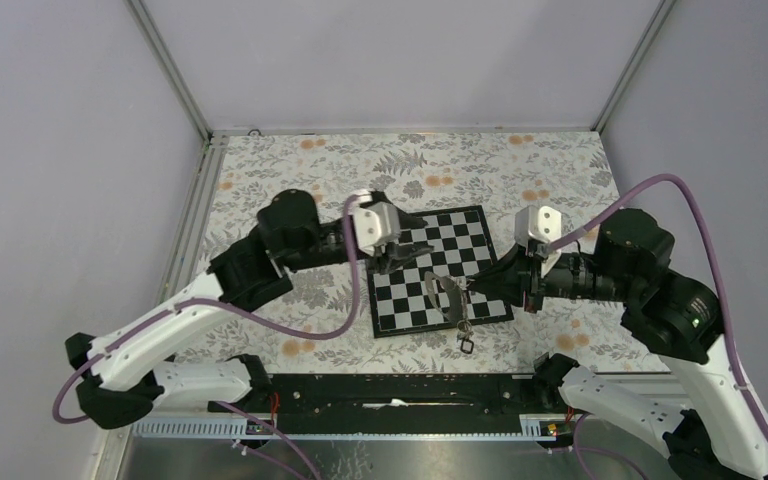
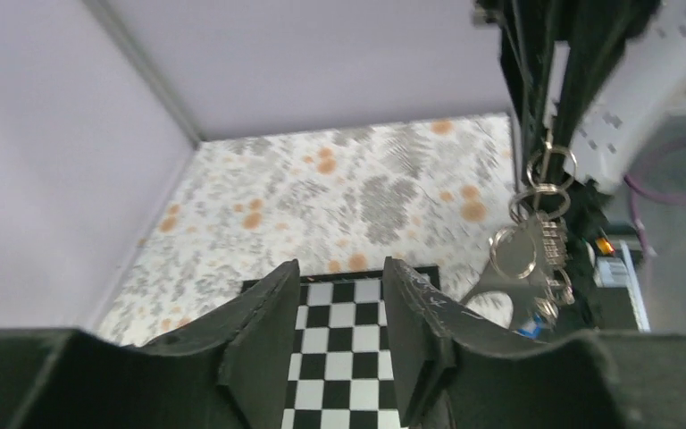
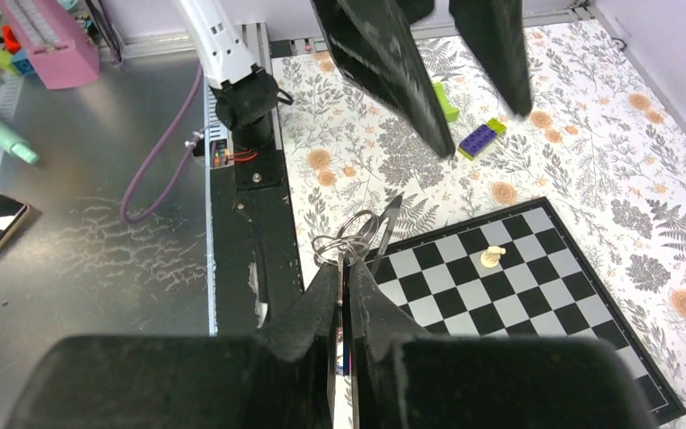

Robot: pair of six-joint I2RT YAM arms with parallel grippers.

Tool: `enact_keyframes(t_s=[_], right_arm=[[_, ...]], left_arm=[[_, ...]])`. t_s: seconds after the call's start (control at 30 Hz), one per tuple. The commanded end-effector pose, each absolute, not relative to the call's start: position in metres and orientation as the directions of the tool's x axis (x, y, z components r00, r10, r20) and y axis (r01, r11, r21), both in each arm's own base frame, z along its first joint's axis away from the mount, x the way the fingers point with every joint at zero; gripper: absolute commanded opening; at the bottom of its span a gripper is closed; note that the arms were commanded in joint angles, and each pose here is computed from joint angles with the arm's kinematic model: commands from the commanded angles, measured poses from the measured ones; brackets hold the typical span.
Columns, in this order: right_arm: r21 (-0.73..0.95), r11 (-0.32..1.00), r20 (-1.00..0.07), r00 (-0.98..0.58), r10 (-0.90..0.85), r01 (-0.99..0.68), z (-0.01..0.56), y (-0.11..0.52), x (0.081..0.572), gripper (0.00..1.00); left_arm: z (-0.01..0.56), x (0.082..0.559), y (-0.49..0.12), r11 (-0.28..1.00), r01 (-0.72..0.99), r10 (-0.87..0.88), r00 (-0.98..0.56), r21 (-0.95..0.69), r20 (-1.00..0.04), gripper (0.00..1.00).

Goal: Remove the keys from the keyring
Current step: Remove the key from the keyring.

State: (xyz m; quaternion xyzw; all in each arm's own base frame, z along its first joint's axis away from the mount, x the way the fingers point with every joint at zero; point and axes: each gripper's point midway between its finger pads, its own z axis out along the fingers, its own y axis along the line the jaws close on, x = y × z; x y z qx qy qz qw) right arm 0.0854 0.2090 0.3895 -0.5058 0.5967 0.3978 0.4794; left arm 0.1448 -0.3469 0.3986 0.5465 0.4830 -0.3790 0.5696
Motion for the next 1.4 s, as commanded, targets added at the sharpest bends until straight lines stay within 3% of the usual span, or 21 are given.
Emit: enact_keyframes(t_s=[0.0,0.1,0.33,0.5,0.83,1.07,1.2,1.37], right_arm=[[0.027,0.243,-0.981,-0.072,-0.178,-0.97,0.399,0.218,0.103,0.0],[0.063,0.289,-0.979,-0.116,-0.169,-0.955,0.398,0.221,0.114,0.0],[0.099,0.421,-0.982,-0.158,-0.107,-0.901,0.403,0.223,0.142,0.0],[0.146,0.46,-0.982,-0.186,-0.043,-0.876,0.41,0.224,0.149,0.0],[0.211,0.546,-0.974,-0.219,0.05,-0.811,0.424,0.218,0.165,0.0],[0.209,0.566,-0.976,-0.209,0.065,-0.798,0.425,0.216,0.168,0.0],[0.204,0.568,-0.977,-0.201,0.069,-0.798,0.427,0.215,0.168,0.0],[0.194,0.549,-0.98,-0.186,0.071,-0.813,0.432,0.214,0.162,0.0]], left_arm=[[0.473,0.173,-0.312,0.423,0.874,-0.11,0.313,0.24,-0.944,0.47],[0.483,0.152,-0.31,0.349,0.899,-0.166,0.337,0.264,-0.927,0.52],[0.471,0.113,-0.327,0.119,0.961,-0.238,0.27,0.248,-0.933,0.54],[0.461,0.118,-0.335,0.111,0.972,-0.22,0.226,0.206,-0.949,0.52],[0.453,0.123,-0.346,0.1,0.981,-0.198,0.186,0.169,-0.962,0.36],[0.446,0.099,-0.354,-0.068,0.985,-0.198,0.141,0.157,-0.97,0.19],[0.432,0.088,-0.361,-0.165,0.978,-0.142,0.102,0.125,-0.985,0.16],[0.408,0.102,-0.369,-0.123,0.989,-0.048,0.073,0.079,-0.996,0.15]])
